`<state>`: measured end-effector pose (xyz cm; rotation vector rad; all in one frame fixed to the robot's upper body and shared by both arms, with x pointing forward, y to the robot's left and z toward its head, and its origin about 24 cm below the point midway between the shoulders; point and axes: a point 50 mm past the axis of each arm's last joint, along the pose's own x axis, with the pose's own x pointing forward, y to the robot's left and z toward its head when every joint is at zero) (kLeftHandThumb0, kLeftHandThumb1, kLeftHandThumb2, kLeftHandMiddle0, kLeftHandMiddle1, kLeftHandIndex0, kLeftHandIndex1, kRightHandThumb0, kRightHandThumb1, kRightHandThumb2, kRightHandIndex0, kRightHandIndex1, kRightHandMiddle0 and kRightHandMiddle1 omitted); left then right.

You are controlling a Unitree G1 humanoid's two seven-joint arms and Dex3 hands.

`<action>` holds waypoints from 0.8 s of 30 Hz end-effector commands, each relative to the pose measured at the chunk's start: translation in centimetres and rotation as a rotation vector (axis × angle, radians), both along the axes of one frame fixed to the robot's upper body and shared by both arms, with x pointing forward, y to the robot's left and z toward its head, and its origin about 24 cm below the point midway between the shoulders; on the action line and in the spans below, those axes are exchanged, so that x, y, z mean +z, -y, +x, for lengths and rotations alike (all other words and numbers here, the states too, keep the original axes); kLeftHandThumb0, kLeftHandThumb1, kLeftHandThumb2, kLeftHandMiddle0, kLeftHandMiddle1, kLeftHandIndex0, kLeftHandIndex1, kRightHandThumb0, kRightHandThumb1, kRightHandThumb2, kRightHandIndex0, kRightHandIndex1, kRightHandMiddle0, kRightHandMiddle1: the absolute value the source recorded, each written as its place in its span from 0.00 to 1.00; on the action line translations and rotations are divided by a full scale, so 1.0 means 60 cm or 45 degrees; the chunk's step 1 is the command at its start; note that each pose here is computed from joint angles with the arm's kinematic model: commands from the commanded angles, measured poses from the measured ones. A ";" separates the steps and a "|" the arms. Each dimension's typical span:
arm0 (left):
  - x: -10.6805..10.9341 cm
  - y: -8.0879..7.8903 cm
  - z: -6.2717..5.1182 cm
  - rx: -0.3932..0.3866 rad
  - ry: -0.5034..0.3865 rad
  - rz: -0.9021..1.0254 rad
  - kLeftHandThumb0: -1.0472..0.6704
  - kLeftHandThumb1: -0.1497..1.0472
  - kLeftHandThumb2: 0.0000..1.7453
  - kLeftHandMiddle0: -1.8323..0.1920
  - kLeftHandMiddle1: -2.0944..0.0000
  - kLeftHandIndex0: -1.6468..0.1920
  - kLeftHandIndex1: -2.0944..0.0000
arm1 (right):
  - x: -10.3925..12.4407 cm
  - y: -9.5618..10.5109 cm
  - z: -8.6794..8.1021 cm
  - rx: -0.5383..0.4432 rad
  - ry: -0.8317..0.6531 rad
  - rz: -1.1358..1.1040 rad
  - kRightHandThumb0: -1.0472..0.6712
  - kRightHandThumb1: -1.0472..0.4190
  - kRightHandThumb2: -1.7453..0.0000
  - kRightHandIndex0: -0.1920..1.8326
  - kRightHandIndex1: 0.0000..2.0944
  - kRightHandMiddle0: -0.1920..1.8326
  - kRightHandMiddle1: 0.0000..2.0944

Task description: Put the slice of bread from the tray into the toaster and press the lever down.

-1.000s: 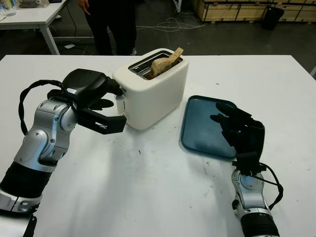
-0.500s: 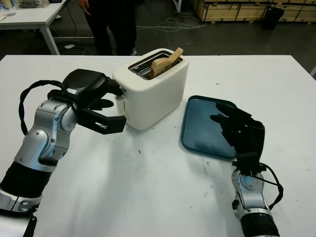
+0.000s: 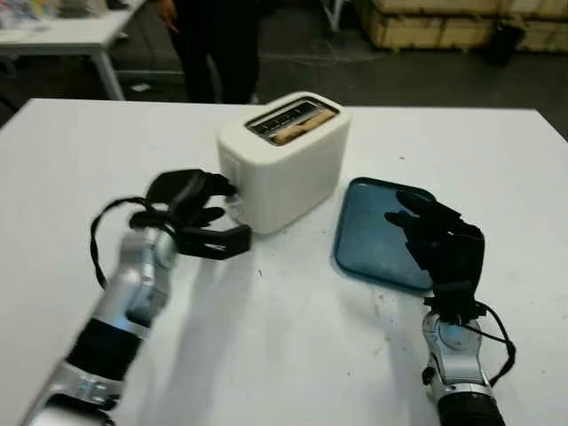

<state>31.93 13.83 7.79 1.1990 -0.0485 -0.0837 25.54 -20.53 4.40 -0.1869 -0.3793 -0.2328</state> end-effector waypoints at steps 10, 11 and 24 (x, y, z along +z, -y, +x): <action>-0.206 0.131 -0.085 -0.120 -0.647 -0.068 0.48 0.89 0.22 0.47 0.83 0.41 0.98 | 0.015 0.036 0.004 -0.040 0.019 -0.076 0.34 0.09 0.86 0.64 0.15 0.64 0.00; -0.206 0.130 -0.085 -0.116 -0.641 -0.070 0.48 0.89 0.22 0.48 0.79 0.41 0.98 | 0.015 0.036 0.004 -0.039 0.022 -0.076 0.34 0.09 0.87 0.64 0.15 0.64 0.00; -0.204 0.142 -0.118 -0.104 -0.656 -0.201 0.48 0.89 0.21 0.53 0.61 0.37 0.97 | 0.020 0.048 -0.029 -0.046 0.044 -0.094 0.34 0.09 0.87 0.64 0.15 0.64 0.00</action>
